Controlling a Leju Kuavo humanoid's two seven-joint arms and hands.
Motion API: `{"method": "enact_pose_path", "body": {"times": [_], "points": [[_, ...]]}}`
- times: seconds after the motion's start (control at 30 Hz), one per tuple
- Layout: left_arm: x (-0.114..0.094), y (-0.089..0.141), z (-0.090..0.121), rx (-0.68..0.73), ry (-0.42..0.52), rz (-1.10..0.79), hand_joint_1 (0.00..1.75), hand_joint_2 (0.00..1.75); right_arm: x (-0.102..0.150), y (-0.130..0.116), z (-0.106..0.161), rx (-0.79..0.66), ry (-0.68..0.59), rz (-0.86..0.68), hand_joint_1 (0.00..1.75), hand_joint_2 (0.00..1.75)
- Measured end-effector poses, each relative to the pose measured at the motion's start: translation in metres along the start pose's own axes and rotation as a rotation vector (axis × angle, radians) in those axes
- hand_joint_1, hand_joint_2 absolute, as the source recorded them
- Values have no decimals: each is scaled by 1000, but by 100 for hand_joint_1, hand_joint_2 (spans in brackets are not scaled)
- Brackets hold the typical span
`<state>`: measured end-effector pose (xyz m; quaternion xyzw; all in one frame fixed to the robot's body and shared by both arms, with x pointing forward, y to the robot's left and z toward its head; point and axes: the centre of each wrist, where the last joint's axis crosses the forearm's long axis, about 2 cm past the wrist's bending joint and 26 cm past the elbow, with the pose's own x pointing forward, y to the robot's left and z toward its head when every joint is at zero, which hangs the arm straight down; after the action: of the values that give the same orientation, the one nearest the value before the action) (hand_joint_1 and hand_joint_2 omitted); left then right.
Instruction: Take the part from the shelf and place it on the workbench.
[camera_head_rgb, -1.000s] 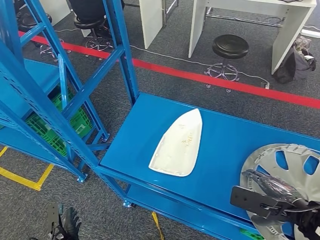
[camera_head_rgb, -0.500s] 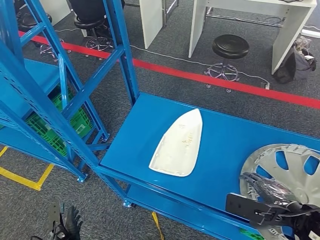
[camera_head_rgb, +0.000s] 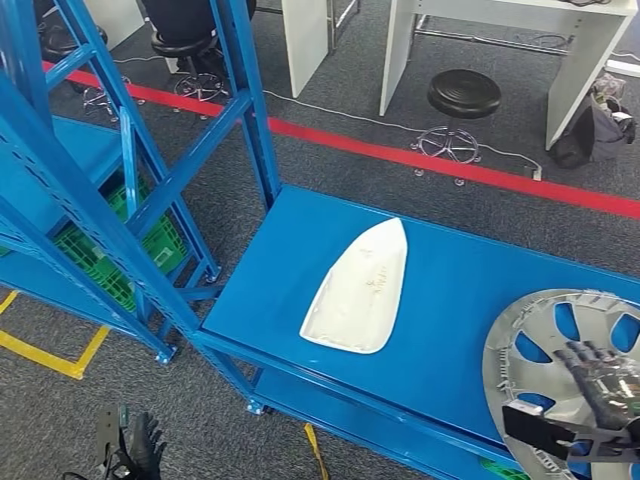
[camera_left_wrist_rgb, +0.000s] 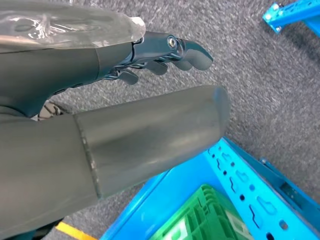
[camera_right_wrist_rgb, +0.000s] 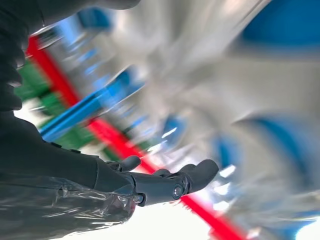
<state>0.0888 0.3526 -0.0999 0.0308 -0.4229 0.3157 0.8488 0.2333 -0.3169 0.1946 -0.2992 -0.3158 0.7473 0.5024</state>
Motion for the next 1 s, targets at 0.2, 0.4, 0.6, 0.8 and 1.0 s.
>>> {"method": "enact_pose_path", "body": {"times": [0.2,0.4,0.6,0.8,1.0], "points": [[-2,1,2,3,3,-1,0,0,-23,-9,8,-61,171,57,0,175],[-2,3,2,7,4,0,0,0,-54,-27,21,-157,330,6,0,175],[-2,3,2,1,4,-2,0,0,-81,-47,39,-281,445,-58,0,175],[-2,3,2,-2,4,-6,0,0,-94,-64,56,-400,503,-96,0,175],[-2,3,2,-5,3,-10,0,0,-102,-78,71,-567,527,-151,0,175]]}}
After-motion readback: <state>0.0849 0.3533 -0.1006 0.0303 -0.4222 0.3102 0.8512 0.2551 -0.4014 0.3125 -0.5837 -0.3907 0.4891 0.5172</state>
